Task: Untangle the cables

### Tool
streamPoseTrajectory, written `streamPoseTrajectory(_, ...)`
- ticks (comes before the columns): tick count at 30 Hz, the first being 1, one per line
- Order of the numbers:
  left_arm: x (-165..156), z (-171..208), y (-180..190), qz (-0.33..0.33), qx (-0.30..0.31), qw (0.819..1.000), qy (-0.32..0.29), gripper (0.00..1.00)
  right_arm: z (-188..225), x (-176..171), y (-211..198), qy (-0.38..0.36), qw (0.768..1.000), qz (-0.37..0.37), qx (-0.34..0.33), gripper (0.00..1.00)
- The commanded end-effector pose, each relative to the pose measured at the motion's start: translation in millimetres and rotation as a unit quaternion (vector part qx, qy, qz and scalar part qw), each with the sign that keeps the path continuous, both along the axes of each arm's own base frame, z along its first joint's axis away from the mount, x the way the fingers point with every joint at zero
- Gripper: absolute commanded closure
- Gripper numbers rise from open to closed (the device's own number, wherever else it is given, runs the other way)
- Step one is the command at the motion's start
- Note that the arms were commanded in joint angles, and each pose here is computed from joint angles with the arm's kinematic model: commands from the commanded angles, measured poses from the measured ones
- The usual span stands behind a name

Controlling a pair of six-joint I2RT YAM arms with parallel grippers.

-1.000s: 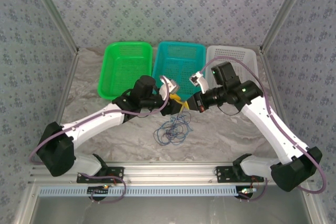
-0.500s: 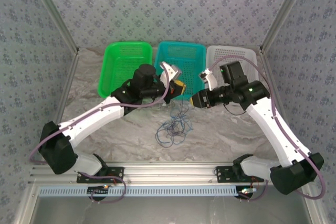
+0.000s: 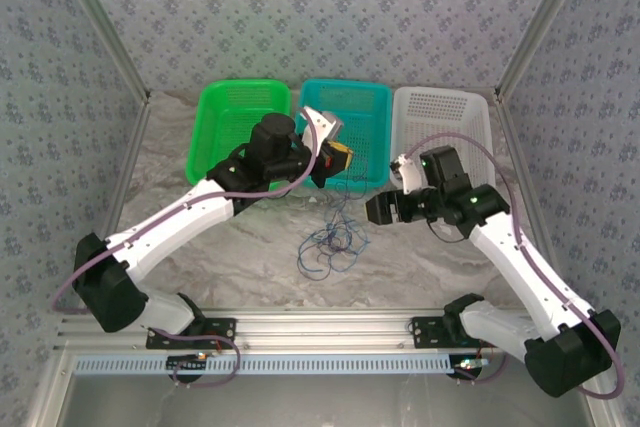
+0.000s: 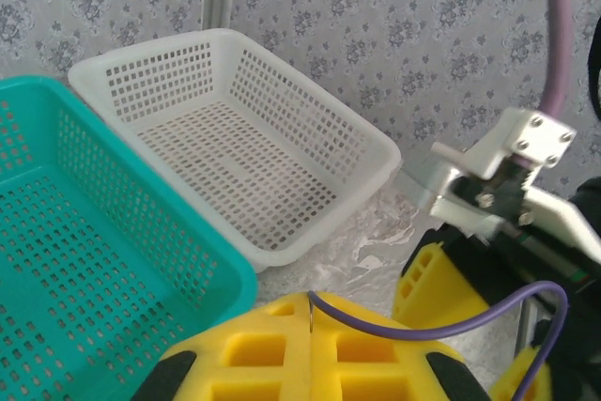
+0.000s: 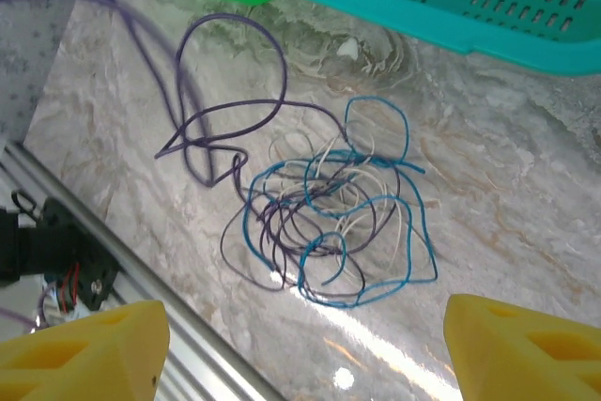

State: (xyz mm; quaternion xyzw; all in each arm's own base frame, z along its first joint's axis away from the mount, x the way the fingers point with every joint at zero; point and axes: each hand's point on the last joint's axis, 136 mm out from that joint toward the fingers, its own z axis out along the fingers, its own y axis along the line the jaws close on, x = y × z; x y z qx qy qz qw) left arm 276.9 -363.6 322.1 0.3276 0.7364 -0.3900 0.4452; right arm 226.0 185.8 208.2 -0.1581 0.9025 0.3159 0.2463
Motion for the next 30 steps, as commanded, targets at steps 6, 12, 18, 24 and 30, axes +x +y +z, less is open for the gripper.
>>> streamPoseTrajectory(6, -3.9, 18.2, -0.8, 0.009, -0.032, 0.999, 0.009, 0.97, 21.7, 33.4, 14.9, -0.083, 0.994, -0.059, 0.049, 0.21)
streamPoseTrajectory(12, -3.7, 14.9, -1.9, 0.013, -0.030, 0.999, 0.012, 0.96, 25.9, 34.4, 15.9, -0.085, 0.991, -0.072, 0.071, 0.22)
streamPoseTrajectory(18, -7.7, 22.3, -5.0, 0.008, -0.044, 0.999, 0.009, 0.96, 20.4, 49.4, 14.4, -0.085, 0.987, -0.110, 0.076, 0.26)
streamPoseTrajectory(24, -15.9, 38.7, -6.0, -0.003, -0.084, 0.996, 0.007, 0.96, 6.9, 77.0, -3.2, -0.096, 0.978, -0.185, 0.028, 0.27)
streamPoseTrajectory(30, -23.4, 62.9, 8.3, 0.006, -0.107, 0.994, -0.023, 0.96, -29.2, 79.0, -26.9, -0.048, 0.974, -0.202, -0.089, 0.43)
